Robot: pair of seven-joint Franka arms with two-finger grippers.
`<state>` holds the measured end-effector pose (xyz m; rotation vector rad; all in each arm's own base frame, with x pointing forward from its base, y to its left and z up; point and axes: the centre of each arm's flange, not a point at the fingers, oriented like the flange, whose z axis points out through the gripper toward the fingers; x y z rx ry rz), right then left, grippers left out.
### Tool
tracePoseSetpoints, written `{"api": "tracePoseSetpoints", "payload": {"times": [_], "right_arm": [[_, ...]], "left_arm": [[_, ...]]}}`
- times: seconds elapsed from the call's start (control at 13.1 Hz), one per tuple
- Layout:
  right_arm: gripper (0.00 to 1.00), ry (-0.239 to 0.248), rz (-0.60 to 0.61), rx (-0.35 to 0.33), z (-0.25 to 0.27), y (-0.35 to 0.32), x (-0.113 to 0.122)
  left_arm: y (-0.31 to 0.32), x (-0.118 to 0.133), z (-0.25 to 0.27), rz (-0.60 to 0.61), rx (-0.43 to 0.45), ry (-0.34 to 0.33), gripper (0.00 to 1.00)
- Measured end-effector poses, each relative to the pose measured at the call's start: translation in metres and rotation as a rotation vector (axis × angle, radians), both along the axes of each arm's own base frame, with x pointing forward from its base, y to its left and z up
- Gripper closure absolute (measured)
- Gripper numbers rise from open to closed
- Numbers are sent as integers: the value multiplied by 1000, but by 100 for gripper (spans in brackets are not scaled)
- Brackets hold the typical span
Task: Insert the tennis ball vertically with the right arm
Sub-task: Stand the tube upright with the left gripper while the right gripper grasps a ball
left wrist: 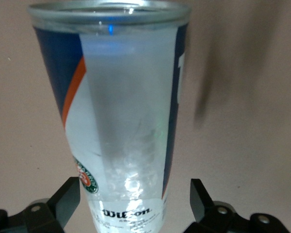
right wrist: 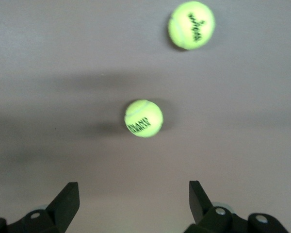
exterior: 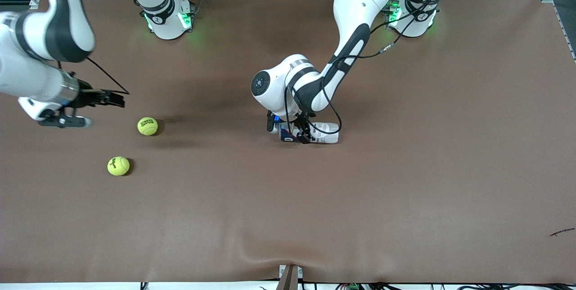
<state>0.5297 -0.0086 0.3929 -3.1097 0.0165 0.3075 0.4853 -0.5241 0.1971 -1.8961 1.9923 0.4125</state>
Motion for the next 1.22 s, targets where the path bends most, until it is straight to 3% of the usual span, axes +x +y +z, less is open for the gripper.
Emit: {"api": "tracePoseSetpoints", "payload": {"times": [0.23,0.38,0.61,0.76,0.91,1.22], "right_arm": [[0,-24,104,10,-62,6,-5],[0,-13,196,26,-96,-1,-12],[0,-25,232,25,-124,-3,-9],[0,-52,236,15,-152,-3,-5],[0,-45,238,10,-182,-3,-6],[0,4,238,13,-209,-3,-15]], "left_arm": [[2,-1,-8,-4,13,3,0],[4,-1,-16,-4,25,4,0],[6,-1,-26,-5,35,7,0],[5,-1,-27,-6,32,5,7],[3,1,-23,-6,25,-1,26],[-1,9,0,-1,-6,-30,29]]}}
